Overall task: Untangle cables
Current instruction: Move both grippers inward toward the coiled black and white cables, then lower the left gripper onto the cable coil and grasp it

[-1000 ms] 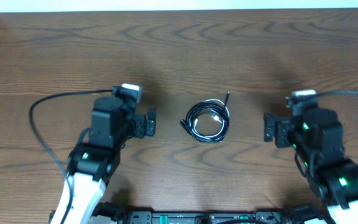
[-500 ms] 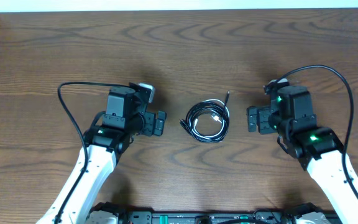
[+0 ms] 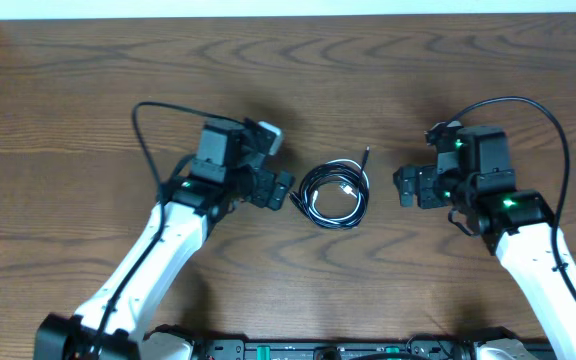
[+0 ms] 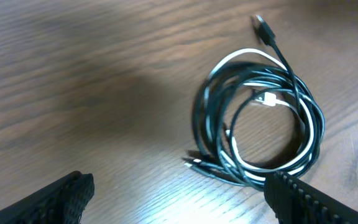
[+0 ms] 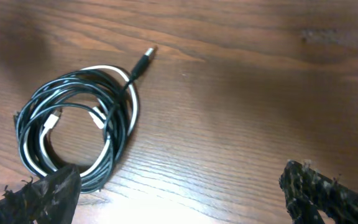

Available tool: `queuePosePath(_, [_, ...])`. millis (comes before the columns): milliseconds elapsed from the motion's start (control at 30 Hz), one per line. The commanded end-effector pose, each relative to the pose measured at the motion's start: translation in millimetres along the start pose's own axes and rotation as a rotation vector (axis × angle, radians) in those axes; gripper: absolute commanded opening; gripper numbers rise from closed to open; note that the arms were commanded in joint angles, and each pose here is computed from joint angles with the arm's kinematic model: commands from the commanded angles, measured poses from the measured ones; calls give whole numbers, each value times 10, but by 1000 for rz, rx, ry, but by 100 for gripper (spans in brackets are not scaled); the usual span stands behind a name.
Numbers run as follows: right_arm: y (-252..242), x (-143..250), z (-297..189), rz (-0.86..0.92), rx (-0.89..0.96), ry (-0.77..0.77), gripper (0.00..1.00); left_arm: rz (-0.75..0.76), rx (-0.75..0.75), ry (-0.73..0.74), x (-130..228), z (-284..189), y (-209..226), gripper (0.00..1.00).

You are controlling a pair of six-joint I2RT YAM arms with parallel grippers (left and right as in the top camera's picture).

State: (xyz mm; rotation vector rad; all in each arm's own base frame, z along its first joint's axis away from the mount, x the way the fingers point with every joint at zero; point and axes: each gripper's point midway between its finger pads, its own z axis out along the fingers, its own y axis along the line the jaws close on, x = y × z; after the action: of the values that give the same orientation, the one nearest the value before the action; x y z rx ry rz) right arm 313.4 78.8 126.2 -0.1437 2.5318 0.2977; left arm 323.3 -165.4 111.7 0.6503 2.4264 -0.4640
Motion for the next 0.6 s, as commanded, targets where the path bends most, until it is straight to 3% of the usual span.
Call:
queuePosePath(0, [-32,-70,-51,1,-26,-12,99,61,55,11,-100,128,-156,92])
queuePosePath(567, [-80,-13,-57,9,-19,12,99,93,106,113,74,542,-348,87])
